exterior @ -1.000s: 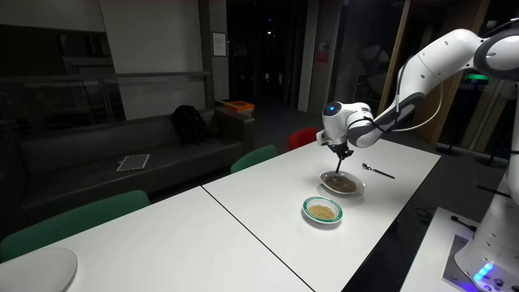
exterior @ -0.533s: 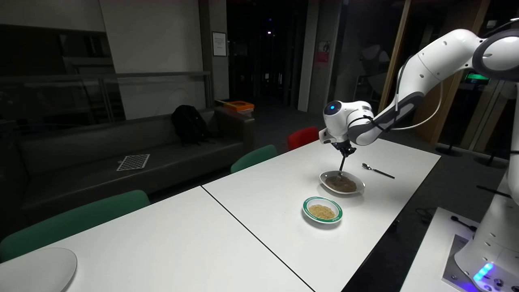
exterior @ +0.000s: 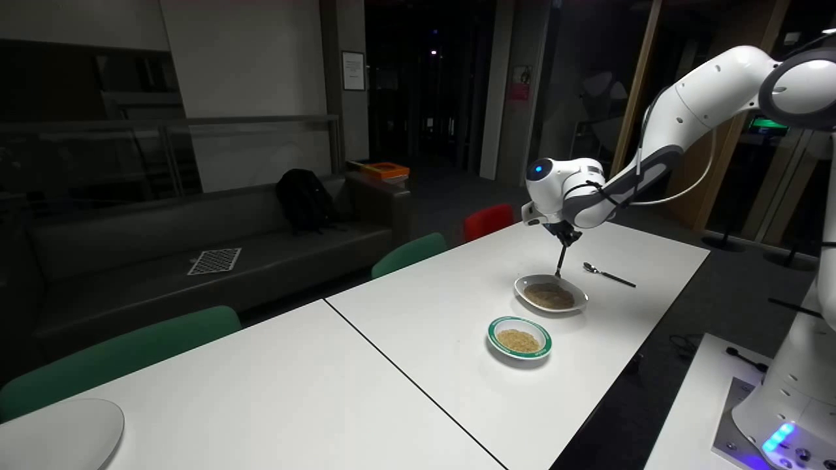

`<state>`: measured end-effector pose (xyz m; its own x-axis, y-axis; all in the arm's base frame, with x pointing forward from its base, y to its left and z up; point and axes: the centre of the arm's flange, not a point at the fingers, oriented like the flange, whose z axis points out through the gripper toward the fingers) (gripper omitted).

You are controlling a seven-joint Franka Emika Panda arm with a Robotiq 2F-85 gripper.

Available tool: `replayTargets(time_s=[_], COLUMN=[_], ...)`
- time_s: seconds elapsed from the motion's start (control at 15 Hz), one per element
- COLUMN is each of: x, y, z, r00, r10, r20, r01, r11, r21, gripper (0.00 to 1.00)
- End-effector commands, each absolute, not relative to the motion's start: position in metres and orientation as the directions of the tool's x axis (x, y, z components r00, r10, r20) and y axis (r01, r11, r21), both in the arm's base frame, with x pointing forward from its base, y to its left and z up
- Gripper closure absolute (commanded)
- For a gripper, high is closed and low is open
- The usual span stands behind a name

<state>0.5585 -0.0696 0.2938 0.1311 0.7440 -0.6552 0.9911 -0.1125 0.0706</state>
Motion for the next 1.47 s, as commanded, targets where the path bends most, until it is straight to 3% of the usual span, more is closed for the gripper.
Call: replayTargets(time_s=[0.0,1.4], x=[0.559,0.564], y=[-0.085,-0.071], z=[0.299,0.273], r00=[0.12,0.073], r10=[0.723,0.742], r20=[-0.681,-0.666], r01=[0.992,0.996], r11=[-0.115,-0.083], r21=[0.053,0.016], gripper=[0.97,0.97])
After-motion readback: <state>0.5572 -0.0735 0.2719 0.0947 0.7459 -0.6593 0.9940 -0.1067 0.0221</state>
